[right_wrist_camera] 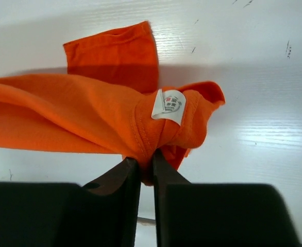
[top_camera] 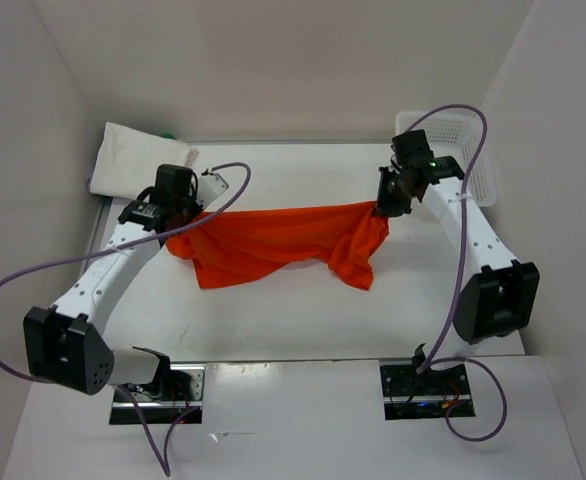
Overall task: Fold and stack the t-shirts
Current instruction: Flatten out the tshirt
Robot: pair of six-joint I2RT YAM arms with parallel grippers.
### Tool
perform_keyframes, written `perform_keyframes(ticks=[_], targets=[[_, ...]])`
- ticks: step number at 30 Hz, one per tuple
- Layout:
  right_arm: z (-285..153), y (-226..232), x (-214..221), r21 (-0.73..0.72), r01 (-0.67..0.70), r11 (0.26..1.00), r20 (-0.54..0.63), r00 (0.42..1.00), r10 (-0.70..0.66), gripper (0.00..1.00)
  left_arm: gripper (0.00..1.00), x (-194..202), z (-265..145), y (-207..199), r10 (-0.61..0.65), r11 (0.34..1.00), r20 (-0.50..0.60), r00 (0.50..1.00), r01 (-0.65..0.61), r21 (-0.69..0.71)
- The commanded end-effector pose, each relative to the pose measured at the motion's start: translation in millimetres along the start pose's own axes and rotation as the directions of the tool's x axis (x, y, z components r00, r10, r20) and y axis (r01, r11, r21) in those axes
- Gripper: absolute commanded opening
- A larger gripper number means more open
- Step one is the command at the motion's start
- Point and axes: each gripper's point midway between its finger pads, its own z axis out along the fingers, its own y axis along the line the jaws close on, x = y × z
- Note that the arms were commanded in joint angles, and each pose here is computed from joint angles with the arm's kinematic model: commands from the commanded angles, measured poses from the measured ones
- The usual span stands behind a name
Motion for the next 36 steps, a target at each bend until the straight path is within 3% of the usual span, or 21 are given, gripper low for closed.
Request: perform_keyframes(ticks=[1, 2, 5, 8, 9, 11, 13, 15, 16, 19, 22, 24, 29, 36], targets=[[31, -5, -22, 0.036, 0.038, 0.999, -0.003, 0.999, -0.038, 0.2, 0.32, -11, 28, 15, 0.003, 0.999, -0.022, 1.0, -0.004, -0.042], [34, -2, -42, 0.045, 0.04, 0.998, 0.038, 0.998, -0.041, 0.36, 0.42, -19, 46, 21, -0.017, 0.999, -0.042, 0.999, 0.016, -0.037], [49, -2, -78, 0.091, 0.003, 0.996, 0.075, 0.997, -0.01, 0.59, 0.64, -29, 62, 31, -0.129, 0.992, -0.077, 0.989, 0.128, -0.019], [24, 9, -95, 0.073, 0.004, 0.997, 0.157, 0.988, -0.015, 0.67, 0.85, -47, 36, 50, -0.183, 0.982, 0.01, 0.983, 0.183, -0.035], [16, 11, -91, 0.079, 0.012, 0.997, 0.17, 0.985, -0.025, 0.69, 0.88, -44, 30, 49, -0.184, 0.982, 0.016, 0.983, 0.185, -0.038], [-6, 6, -75, 0.087, 0.016, 0.996, 0.197, 0.98, -0.033, 0.69, 0.88, -34, 14, 36, -0.182, 0.983, 0.031, 0.983, 0.182, 0.002], [-3, 0, -44, 0.069, 0.006, 0.998, 0.15, 0.989, -0.017, 0.66, 0.78, -24, -2, 6, -0.174, 0.977, 0.039, 0.984, 0.167, 0.134], [-15, 9, -25, 0.001, -0.004, 1.0, 0.156, 0.988, 0.004, 0.63, 0.68, 6, 0, -34, -0.149, 0.957, -0.044, 0.988, 0.155, 0.245], [-1, 1, 0, 0.004, -0.018, 1.0, 0.092, 0.996, 0.017, 0.63, 0.59, 12, 1, -53, -0.143, 0.939, -0.062, 0.988, 0.155, 0.306], [19, 5, 42, -0.025, -0.055, 0.998, 0.005, 0.998, 0.055, 0.61, 0.49, 46, 16, -98, -0.117, 0.892, -0.182, 0.976, 0.184, 0.414], [38, 9, 68, -0.064, -0.094, 0.993, -0.069, 0.994, 0.09, 0.61, 0.49, 48, 29, -111, -0.14, 0.873, -0.207, 0.968, 0.219, 0.435], [47, 11, 80, -0.065, -0.119, 0.991, -0.099, 0.989, 0.112, 0.61, 0.55, 43, 42, -115, -0.151, 0.875, -0.192, 0.97, 0.221, 0.43], [61, 11, 91, -0.046, -0.126, 0.991, -0.126, 0.985, 0.119, 0.64, 0.59, 31, 60, -125, -0.14, 0.88, -0.18, 0.974, 0.206, 0.429], [63, 12, 91, -0.046, -0.126, 0.991, -0.117, 0.986, 0.12, 0.65, 0.59, 48, 79, -140, -0.108, 0.883, -0.246, 0.963, 0.207, 0.421]])
